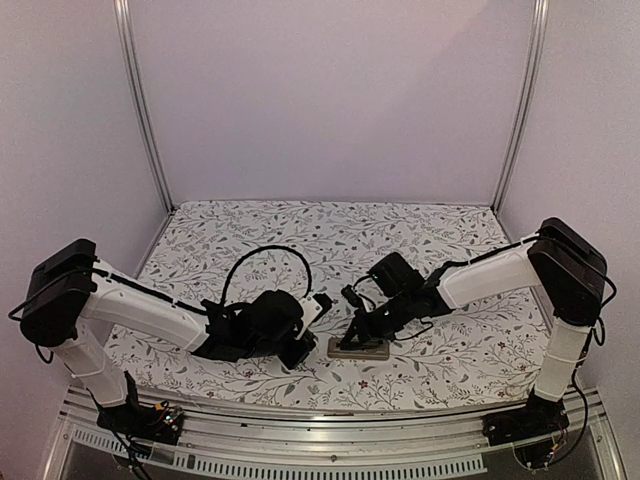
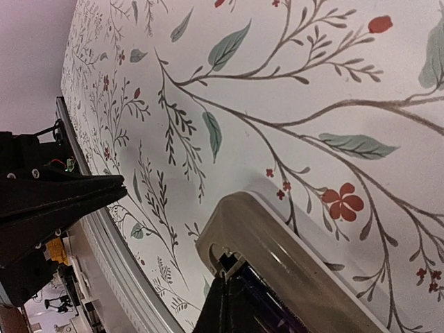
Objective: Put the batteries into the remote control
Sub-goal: Pick up the battery cover at the center of the board.
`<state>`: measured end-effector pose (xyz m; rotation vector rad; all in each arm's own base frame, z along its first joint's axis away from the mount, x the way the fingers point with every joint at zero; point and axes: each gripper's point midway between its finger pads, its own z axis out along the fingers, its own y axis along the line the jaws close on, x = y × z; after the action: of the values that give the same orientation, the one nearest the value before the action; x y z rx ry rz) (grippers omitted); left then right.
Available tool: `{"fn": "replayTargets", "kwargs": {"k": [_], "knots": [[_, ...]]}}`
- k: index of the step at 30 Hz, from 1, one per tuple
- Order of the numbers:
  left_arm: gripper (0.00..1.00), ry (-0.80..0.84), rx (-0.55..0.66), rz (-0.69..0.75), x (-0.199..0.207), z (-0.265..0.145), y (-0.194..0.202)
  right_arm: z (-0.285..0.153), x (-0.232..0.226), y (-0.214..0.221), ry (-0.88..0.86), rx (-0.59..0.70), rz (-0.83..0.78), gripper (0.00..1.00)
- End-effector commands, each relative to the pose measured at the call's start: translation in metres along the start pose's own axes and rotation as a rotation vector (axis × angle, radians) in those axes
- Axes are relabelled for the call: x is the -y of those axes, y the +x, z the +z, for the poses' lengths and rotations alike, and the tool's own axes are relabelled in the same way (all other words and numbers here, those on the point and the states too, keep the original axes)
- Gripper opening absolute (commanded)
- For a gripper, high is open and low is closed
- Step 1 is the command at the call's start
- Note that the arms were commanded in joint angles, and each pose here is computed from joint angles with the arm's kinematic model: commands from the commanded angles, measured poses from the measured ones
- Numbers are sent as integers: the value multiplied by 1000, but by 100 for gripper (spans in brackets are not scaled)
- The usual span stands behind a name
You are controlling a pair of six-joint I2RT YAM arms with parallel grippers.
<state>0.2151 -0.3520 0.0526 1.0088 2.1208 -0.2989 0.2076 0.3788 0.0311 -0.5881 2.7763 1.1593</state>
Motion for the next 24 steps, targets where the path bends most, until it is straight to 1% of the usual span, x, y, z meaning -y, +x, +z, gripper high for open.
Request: {"fn": "replayTargets", "kwargs": {"k": [1,4,10,12,16,21,24], "knots": [[0,-20,-11,-2,-7,4,6,-2,43,25,172,-55,73,0],[0,-21,-10,4,-7,5,5,-13,23,10,149,-31,31,0],[0,-23,-4,3,-8,3,4,-50,-47,-36,13,91,-99,0],[0,-30,-3,4,-9,3,4,-57,-56,-42,5,111,-116,0],[0,-32,4,4,-10,2,2,-72,-51,-51,33,152,-106,0],[0,-38,10,0,-11,2,2,-71,-38,-46,79,135,-81,0],[0,-36,15,1,-11,1,1,-79,-28,-53,113,163,-69,0]]}}
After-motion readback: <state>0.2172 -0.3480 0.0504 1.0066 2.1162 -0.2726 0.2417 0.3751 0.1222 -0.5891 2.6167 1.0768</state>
